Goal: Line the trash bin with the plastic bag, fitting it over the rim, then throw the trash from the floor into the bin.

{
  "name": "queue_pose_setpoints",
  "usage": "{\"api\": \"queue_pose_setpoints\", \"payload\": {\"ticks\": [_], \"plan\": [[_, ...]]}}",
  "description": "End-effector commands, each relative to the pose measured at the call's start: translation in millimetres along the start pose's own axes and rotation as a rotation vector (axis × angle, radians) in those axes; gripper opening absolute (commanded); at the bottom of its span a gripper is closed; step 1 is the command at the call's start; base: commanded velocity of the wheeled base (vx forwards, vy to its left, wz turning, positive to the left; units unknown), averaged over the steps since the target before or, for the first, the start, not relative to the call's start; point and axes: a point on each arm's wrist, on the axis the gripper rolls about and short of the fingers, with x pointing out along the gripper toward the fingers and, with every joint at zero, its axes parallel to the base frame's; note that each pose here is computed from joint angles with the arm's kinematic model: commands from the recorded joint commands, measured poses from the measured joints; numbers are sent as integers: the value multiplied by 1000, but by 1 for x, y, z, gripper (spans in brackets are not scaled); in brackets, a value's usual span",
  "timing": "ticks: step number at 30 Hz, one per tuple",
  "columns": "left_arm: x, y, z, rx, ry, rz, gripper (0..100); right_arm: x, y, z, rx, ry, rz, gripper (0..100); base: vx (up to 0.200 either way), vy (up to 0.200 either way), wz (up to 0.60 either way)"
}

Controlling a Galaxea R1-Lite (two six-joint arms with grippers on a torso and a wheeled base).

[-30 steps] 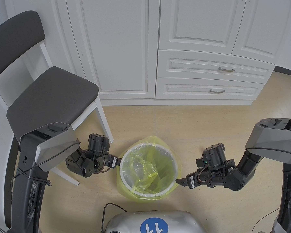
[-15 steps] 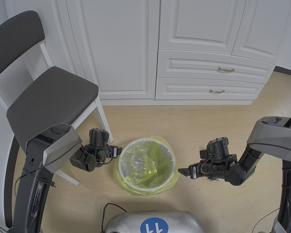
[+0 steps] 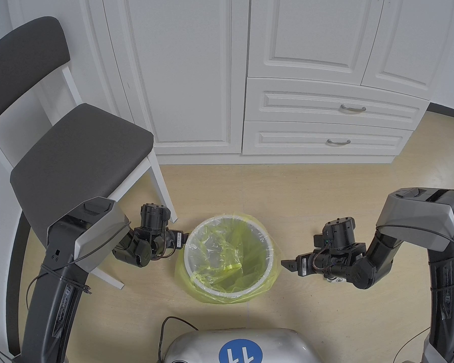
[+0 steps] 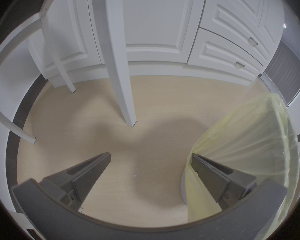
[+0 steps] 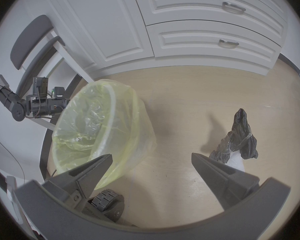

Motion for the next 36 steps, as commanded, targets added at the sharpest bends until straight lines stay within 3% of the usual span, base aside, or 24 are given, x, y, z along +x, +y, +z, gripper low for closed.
{"api": "queue_pose_setpoints", "payload": {"ticks": [1, 13, 17, 23, 30, 32, 36], "plan": [[1, 6, 1, -5, 17, 13, 100, 12, -4, -10, 6, 26, -7, 100, 0, 0, 0], [-10, 10, 5, -5, -22, 7, 100, 27, -9, -19, 50, 20, -13, 100, 0, 0, 0], [-36, 10, 16, 8, -17, -61, 100, 29, -10, -21, 52, 23, -13, 100, 0, 0, 0], [-60, 32, 16, 150, 17, -67, 100, 31, -11, -17, 87, 49, -22, 100, 0, 0, 0], [-66, 38, 5, 167, 58, -124, 100, 32, -12, -16, 129, 71, -29, 100, 0, 0, 0], [-75, 37, -6, 202, 102, -225, 100, 32, -12, -16, 136, 72, -30, 100, 0, 0, 0], [-78, 36, -11, 229, 114, -266, 100, 32, -12, -14, 138, 69, -30, 100, 0, 0, 0]]}}
